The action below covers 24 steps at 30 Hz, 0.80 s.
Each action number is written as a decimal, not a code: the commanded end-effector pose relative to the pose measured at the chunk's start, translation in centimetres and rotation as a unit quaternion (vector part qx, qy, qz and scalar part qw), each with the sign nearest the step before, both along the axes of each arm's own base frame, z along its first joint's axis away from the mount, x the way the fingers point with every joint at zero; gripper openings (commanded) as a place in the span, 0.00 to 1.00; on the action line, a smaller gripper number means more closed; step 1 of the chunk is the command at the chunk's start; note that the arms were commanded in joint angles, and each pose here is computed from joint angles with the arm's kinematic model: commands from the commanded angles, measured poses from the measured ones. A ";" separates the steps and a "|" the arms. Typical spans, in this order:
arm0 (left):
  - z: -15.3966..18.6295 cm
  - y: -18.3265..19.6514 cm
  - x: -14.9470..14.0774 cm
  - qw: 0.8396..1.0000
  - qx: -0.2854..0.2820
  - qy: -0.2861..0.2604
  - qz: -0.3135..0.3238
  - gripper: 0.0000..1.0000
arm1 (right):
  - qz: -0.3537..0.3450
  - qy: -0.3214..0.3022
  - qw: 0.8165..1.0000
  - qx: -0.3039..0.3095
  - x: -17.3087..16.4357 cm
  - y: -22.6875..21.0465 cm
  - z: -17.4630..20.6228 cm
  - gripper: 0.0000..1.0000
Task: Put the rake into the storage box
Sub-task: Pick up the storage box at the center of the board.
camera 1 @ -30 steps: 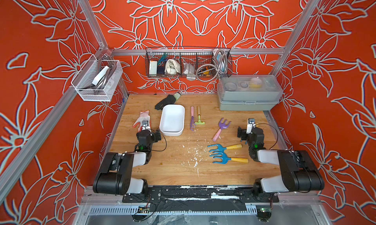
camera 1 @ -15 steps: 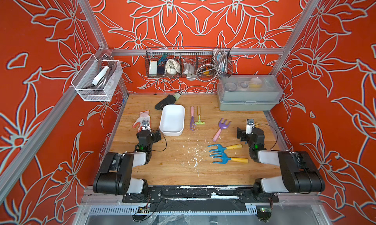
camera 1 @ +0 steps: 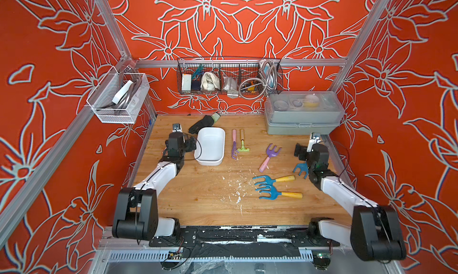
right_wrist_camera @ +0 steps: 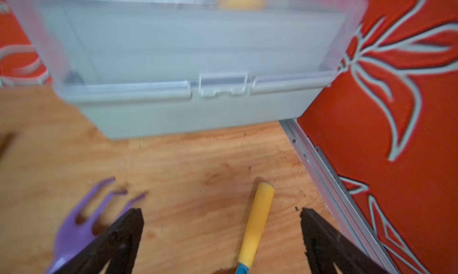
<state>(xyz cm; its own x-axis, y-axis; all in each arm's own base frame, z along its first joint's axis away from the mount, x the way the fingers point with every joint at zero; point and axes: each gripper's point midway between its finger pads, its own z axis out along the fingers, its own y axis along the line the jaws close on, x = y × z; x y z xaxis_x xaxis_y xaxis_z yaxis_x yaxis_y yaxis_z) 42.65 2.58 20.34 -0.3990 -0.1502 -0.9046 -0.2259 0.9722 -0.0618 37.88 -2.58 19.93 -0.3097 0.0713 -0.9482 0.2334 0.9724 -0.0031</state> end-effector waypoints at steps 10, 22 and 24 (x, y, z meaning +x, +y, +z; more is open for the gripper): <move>5.8 -5.7 -8.0 0.973 -0.218 0.002 -0.078 0.89 | 0.174 0.079 0.939 0.286 -4.4 10.1 2.4 0.72; 3.2 -7.9 -6.3 0.955 -0.248 0.109 -0.118 0.77 | 0.300 0.098 0.930 0.188 -3.8 21.6 4.0 0.64; 2.6 -8.3 -5.2 0.949 -0.256 0.132 -0.128 0.75 | 0.311 0.119 0.923 0.190 -3.4 22.6 2.8 0.61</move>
